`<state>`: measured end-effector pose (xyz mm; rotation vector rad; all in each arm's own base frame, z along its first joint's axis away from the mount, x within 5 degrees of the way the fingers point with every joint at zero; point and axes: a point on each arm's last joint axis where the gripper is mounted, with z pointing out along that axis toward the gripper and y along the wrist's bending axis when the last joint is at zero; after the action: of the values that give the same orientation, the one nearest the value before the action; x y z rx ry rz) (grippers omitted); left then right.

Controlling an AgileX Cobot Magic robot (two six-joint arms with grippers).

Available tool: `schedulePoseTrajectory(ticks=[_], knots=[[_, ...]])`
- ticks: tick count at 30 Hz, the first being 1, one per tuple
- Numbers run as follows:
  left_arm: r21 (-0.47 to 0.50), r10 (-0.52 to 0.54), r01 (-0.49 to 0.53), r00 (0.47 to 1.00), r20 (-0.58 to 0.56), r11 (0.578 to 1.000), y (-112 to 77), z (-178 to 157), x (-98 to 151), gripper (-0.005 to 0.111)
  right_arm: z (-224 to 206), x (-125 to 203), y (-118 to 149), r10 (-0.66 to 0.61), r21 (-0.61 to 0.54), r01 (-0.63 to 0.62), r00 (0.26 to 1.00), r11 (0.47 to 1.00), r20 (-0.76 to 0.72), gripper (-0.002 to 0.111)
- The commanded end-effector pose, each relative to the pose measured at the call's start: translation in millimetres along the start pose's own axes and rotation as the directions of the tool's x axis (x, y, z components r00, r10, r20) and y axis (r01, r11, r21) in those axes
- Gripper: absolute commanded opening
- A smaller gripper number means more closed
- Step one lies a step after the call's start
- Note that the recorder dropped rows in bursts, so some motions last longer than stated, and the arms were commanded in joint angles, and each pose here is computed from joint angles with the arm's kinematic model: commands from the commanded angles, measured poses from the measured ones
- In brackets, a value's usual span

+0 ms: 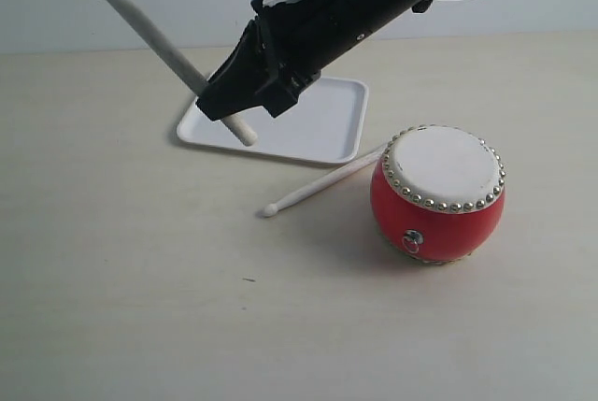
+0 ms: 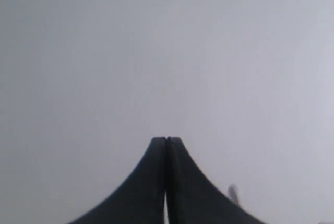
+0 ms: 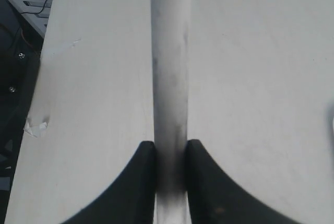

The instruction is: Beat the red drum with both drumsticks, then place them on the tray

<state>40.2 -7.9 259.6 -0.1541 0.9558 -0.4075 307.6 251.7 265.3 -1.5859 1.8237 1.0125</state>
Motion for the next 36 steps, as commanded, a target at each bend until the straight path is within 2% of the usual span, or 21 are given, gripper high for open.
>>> schedulePoseTrajectory(ticks=[1, 4, 6, 9, 11, 13, 15, 16, 18, 20, 22, 25, 29, 32, 36], knots=[[0.026, -0.013, 0.008, 0.983, 0.184, 1.000, -18.2, 32, -57, 0.000, 0, 0, 0, 0.002, 0.002, -0.002, 1.000, 1.000, 0.015, 0.000], [-0.033, 0.032, -0.031, 0.999, 0.032, 0.999, -20.8, 82, -73, 0.000, 0, -2, 0, 0.017, -0.003, -0.017, 0.999, 1.000, 0.036, 0.000], [-0.033, 0.020, -0.024, 0.995, -0.099, 0.999, -19.1, 113, -67, 0.000, 2, -2, -2, 0.043, -0.014, -0.042, 0.997, 0.999, 0.064, 0.000], [-0.004, -0.028, 0.028, 0.946, -0.324, 1.000, -8.7, 148, -31, 0.000, 10, 1, -7, 0.089, -0.033, -0.086, 0.992, 0.996, 0.092, 0.000], [0.102, 0.006, 0.046, 0.890, -0.455, 0.994, -8.4, 157, -4, 0.000, 16, 3, -12, 0.119, -0.040, -0.115, 0.987, 0.993, 0.112, 0.000], [0.218, 0.008, 0.143, 0.820, -0.572, 0.966, -7.9, 164, 28, 0.000, 22, 6, -16, 0.154, -0.057, -0.148, 0.978, 0.987, 0.137, 0.000], [0.300, -0.010, 0.268, 0.761, -0.649, 0.915, -6.9, 167, 55, 0.000, 27, 8, -20, 0.200, -0.076, -0.190, 0.966, 0.979, 0.165, 0.000], [0.317, -0.029, 0.322, 0.741, -0.671, 0.892, -6.2, 168, 64, 0.000, 31, 10, -22, 0.216, -0.082, -0.205, 0.962, 0.975, 0.168, 0.000], [0.285, -0.082, 0.404, 0.686, -0.723, 0.869, 2.1, 170, 87, 0.001, 35, 14, -26, 0.232, -0.082, -0.221, 0.958, 0.972, 0.167, 0.000], [0.242, -0.106, 0.435, 0.637, -0.763, 0.867, 11.5, 169, 107, 0.005, 35, 14, -27, 0.238, -0.070, -0.229, 0.956, 0.971, 0.173, 0.000], [0.229, -0.095, 0.431, 0.611, -0.786, 0.873, 19.7, 168, 124, 0.014, 36, 14, -28, 0.239, -0.069, -0.230, 0.955, 0.971, 0.177, 0.000], [0.279, -0.029, 0.411, 0.603, -0.797, 0.868, 25.8, 164, 142, 0.032, 35, 12, -28, 0.251, -0.075, -0.241, 0.948, 0.968, 0.196, 0.000], [0.387, 0.024, 0.418, 0.654, -0.756, 0.822, 24.6, 162, 152, 0.056, 35, 12, -28, 0.256, -0.076, -0.245, 0.946, 0.966, 0.199, 0.000], [0.373, 0.014, 0.410, 0.658, -0.753, 0.832, 28.1, 163, 157, 0.064, 35, 12, -28, 0.261, -0.072, -0.251, 0.944, 0.965, 0.202, 0.000], [0.365, -0.006, 0.429, 0.655, -0.755, 0.826, 22.8, 164, 162, 0.065, 35, 12, -32, 0.266, -0.033, -0.265, 0.941, 0.964, 0.210, 0.000]])
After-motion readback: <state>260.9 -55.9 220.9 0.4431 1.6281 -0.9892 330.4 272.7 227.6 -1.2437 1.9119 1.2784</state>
